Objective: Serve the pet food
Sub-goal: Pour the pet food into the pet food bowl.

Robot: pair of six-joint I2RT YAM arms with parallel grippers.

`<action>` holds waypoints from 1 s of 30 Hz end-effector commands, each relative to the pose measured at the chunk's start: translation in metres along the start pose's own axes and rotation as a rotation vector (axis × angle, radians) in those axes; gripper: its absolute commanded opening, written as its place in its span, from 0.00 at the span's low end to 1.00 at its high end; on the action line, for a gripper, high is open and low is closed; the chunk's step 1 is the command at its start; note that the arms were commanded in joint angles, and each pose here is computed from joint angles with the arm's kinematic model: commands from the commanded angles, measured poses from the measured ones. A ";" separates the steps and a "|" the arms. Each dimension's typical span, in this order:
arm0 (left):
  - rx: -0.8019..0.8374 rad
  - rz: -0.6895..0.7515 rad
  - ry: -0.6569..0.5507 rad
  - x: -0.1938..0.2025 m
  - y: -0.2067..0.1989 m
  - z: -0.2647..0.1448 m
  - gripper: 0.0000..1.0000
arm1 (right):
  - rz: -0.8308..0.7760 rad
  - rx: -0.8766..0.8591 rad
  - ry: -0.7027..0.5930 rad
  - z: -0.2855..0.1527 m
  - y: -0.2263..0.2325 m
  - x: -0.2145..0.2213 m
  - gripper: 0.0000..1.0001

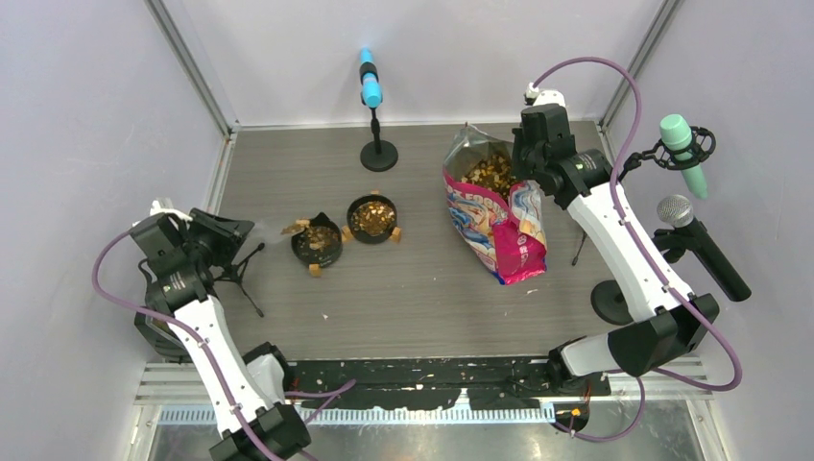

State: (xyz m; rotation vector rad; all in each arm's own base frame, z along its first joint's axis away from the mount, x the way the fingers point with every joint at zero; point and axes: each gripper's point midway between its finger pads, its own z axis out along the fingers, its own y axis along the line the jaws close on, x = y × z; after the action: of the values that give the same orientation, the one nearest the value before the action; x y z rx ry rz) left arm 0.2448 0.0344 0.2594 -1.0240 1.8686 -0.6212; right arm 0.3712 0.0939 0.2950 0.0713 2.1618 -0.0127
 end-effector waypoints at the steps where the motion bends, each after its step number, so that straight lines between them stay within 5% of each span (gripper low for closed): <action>1: 0.007 0.102 -0.053 -0.011 -0.018 -0.007 0.00 | 0.012 0.011 -0.013 -0.014 -0.008 0.000 0.05; 14: -0.061 0.200 -0.044 -0.005 -0.022 0.008 0.00 | 0.013 0.023 -0.014 -0.013 -0.012 0.000 0.05; 30: 0.045 0.200 -0.072 -0.020 -0.077 -0.019 0.00 | 0.008 -0.017 -0.040 -0.017 -0.007 -0.008 0.05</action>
State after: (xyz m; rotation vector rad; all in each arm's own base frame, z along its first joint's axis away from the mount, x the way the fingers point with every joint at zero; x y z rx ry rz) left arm 0.2642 0.0164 0.3027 -0.8468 1.9152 -0.4562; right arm 0.3712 0.0915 0.2948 0.0732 2.1565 -0.0078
